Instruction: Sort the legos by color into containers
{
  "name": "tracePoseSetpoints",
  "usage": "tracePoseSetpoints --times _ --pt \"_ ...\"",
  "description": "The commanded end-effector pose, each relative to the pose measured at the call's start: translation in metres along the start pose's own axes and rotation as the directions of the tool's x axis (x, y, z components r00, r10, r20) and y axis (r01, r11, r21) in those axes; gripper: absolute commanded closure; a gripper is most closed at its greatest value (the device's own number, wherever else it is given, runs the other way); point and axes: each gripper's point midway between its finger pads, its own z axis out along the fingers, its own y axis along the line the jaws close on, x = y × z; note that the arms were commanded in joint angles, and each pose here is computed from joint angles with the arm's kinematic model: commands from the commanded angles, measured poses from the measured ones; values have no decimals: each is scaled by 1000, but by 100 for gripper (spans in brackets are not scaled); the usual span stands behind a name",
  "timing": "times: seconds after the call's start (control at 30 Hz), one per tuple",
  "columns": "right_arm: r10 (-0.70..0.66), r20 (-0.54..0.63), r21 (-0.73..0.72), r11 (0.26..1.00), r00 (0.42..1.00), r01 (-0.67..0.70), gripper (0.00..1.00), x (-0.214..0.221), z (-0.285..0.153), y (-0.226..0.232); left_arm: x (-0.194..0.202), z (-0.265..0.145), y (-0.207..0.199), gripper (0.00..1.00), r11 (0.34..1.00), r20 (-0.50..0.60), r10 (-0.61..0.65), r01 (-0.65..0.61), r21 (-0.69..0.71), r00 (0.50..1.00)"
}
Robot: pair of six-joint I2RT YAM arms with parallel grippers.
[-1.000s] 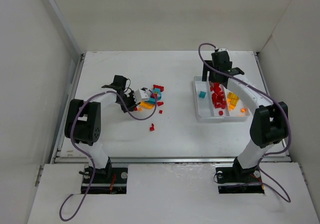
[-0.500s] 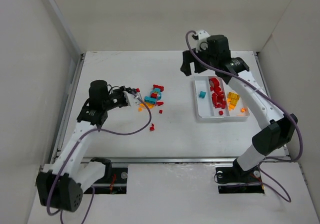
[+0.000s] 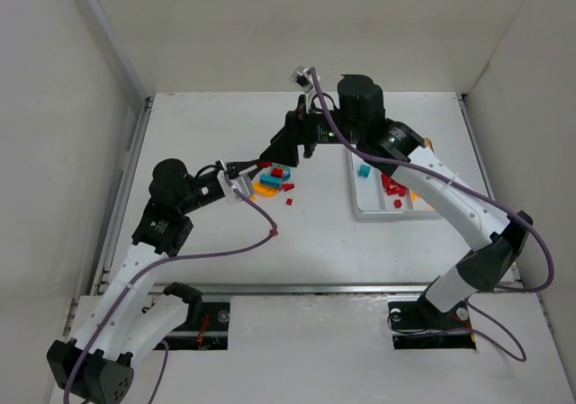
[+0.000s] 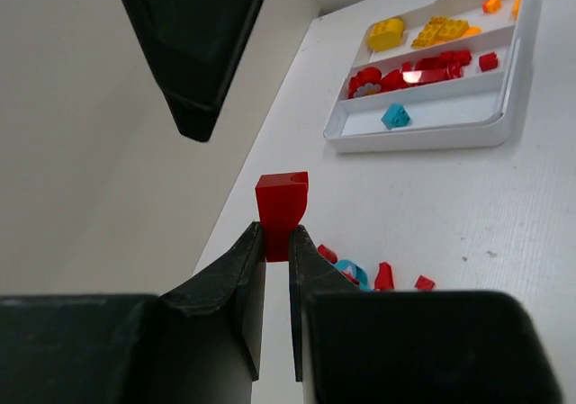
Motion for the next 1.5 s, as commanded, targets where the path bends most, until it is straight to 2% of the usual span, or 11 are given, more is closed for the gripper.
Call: tracePoseSetpoints --times 0.0,0.27,0.5,0.67,0.87,1.03,1.2,1.3,1.37,1.4,1.47 --pt "34 21 4 999 999 -34 23 -3 2 5 -32 -5 5 100 999 82 -38 41 -35 996" --pt "120 -23 96 988 992 -118 31 22 6 -13 -36 -4 7 100 995 92 -87 92 -48 992" --pt "125 -57 20 992 990 -124 41 30 16 1 -27 -2 12 100 991 49 -111 114 -74 993" --pt "137 -75 20 991 988 -136 58 36 21 -4 -22 -1 13 100 986 36 -139 141 -86 990" --pt "146 -105 -32 988 984 -150 71 39 30 4 -29 0 15 100 985 56 -143 147 -85 988" --pt "131 -71 -50 990 989 -135 100 30 29 8 -29 0 15 100 985 56 -143 147 -85 988" --pt "122 38 71 990 992 -125 100 17 24 -10 -19 5 -1 0 966 42 -254 255 -32 966" --pt "173 91 170 968 981 -187 100 12 17 -36 0 8 -15 0 902 1 -429 428 -53 903" --pt "224 235 347 889 946 -297 100 -2 -16 -86 17 7 -16 0 838 -26 -538 531 -128 843" --pt "207 329 453 822 921 -346 100 -9 -38 -116 39 3 -17 0 763 -50 -629 605 -226 775" --pt "130 476 568 710 870 -416 100 -21 -95 -165 62 -5 -21 0 683 -65 -705 651 -332 707"
